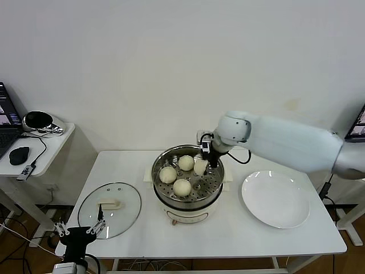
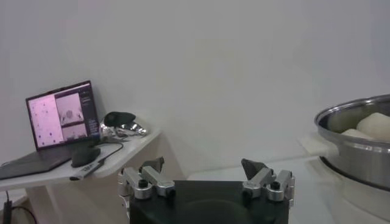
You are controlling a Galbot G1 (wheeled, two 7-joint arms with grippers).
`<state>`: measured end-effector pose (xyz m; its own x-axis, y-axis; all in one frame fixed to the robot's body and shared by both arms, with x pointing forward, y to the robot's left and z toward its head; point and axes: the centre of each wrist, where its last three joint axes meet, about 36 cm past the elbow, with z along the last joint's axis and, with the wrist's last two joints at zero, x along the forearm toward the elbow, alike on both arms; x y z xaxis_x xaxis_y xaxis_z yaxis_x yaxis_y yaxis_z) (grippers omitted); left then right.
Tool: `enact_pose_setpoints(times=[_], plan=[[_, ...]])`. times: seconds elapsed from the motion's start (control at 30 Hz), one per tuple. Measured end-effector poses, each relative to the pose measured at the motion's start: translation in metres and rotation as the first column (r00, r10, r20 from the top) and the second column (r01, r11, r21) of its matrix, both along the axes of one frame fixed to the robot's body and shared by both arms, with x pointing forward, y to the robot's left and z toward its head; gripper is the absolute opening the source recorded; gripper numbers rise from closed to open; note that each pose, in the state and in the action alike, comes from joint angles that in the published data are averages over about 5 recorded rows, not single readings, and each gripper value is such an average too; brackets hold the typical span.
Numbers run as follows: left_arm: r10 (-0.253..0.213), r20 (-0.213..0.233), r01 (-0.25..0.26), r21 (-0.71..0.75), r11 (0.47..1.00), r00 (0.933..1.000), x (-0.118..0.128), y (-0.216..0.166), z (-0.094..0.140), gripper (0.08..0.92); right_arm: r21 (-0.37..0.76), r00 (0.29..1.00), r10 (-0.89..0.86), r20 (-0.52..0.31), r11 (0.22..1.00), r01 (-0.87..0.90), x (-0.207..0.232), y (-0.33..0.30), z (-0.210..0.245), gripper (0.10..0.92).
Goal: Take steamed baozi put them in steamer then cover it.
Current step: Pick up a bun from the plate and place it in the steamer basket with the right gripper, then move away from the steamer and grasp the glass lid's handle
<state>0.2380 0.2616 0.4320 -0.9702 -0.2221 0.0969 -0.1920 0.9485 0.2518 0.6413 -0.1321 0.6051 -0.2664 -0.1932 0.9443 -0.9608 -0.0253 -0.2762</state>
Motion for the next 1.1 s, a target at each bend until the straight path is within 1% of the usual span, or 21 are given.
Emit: enact_pose_setpoints(times=[0.17,0.27,0.4,0.53,0.63,0.7,0.8,0.9,1.0,1.1], plan=[[0.001,-0.001,-0.001,0.000,1.000,1.0000,0.001,0.000,-0.001,0.823,-0.018,1.000,-0.008,-0.006,1.000,0.008,0.002,0.005,-0.017,0.560],[0.002,0.000,-0.002,-0.001,1.000,1.0000,0.001,0.000,-0.001,0.823,-0.023,1.000,-0.013,-0.007,1.000,0.013,0.003,0.007,-0.024,0.584],[0.003,0.002,-0.003,-0.002,1.000,1.0000,0.002,0.000,-0.001,0.823,-0.019,1.000,-0.017,-0.002,1.000,0.017,0.003,0.007,-0.025,0.681],[0.002,0.001,-0.002,-0.003,1.000,1.0000,0.002,0.000,-0.001,0.823,-0.002,1.000,-0.024,0.004,1.000,0.024,0.002,0.005,-0.016,0.787],[-0.002,0.002,0.002,-0.004,1.000,1.0000,0.003,0.000,-0.001,0.823,0.022,0.999,-0.032,0.017,0.999,0.032,0.000,-0.001,-0.002,0.817],[-0.008,0.004,0.008,-0.008,1.000,1.0000,0.003,0.000,-0.001,0.823,0.043,0.999,-0.037,0.027,0.998,0.036,-0.003,-0.006,0.007,0.821],[-0.017,0.007,0.017,-0.015,1.000,0.9998,0.005,0.000,-0.001,0.823,0.084,0.998,-0.042,0.045,0.996,0.038,-0.011,-0.015,0.019,0.822],[-0.023,0.010,0.023,-0.023,0.999,0.9997,0.005,0.001,-0.002,0.823,0.152,0.996,-0.056,0.076,0.987,0.044,-0.022,-0.027,0.025,0.823],[-0.027,0.013,0.028,-0.030,0.999,0.9995,0.006,0.001,-0.004,0.823,0.253,0.989,-0.081,0.128,0.966,0.046,-0.037,-0.042,0.022,0.823],[-0.030,0.019,0.031,-0.037,0.999,0.9994,0.006,0.000,-0.006,0.823,0.378,0.973,-0.119,0.200,0.925,0.035,-0.052,-0.058,0.010,0.823]])
